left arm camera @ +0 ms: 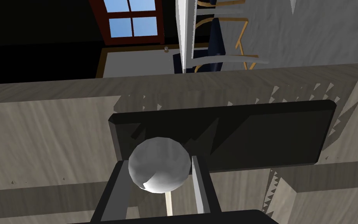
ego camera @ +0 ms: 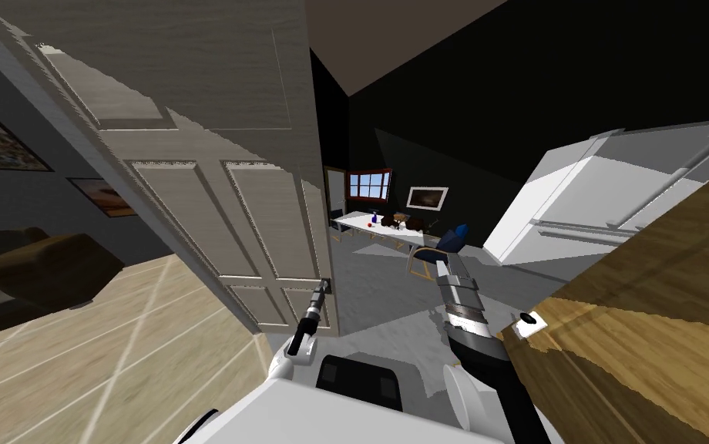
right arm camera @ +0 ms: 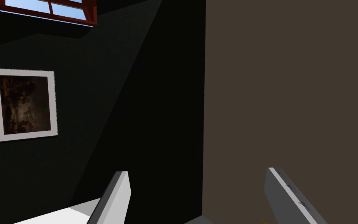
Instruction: Push the door open
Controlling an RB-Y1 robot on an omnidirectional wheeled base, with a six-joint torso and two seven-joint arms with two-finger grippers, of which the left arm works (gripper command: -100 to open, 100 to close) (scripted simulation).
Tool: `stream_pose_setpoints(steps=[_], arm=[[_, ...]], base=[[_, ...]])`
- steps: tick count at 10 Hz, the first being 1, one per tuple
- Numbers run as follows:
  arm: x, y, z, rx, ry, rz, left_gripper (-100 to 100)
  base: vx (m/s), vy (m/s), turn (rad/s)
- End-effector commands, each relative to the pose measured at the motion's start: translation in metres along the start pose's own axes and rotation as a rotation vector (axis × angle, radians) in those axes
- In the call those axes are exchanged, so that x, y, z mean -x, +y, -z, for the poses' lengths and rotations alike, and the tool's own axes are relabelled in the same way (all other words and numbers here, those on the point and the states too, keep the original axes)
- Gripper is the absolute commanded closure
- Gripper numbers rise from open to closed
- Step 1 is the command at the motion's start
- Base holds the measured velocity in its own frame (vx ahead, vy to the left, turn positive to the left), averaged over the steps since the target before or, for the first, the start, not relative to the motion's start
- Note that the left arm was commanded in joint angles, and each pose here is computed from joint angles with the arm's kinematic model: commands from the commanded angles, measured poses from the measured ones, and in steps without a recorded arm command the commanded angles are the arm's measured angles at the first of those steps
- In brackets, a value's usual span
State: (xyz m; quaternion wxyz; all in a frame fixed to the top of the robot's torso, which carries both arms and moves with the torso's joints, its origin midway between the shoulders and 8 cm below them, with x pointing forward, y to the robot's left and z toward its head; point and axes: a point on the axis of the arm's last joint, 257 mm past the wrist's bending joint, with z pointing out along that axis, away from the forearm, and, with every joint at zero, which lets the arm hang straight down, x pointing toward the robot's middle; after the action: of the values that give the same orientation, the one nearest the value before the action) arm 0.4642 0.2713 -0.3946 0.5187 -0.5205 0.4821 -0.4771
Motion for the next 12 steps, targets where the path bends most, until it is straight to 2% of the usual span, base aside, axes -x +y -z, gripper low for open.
stream_pose_setpoints(steps=[1, 2, 12], arm=[[0.0, 0.0, 0.0, 0.0, 0.0, 0.0, 100], [0.011, -0.002, -0.0015, -0.005, -0.022, -0.003, 100], [0.067, -0.003, 0.0004, -0.006, -0.159, 0.001, 100]], base=[[0.078, -0.035, 0.034], [0.131, -0.032, 0.045], [0.195, -0.067, 0.06]])
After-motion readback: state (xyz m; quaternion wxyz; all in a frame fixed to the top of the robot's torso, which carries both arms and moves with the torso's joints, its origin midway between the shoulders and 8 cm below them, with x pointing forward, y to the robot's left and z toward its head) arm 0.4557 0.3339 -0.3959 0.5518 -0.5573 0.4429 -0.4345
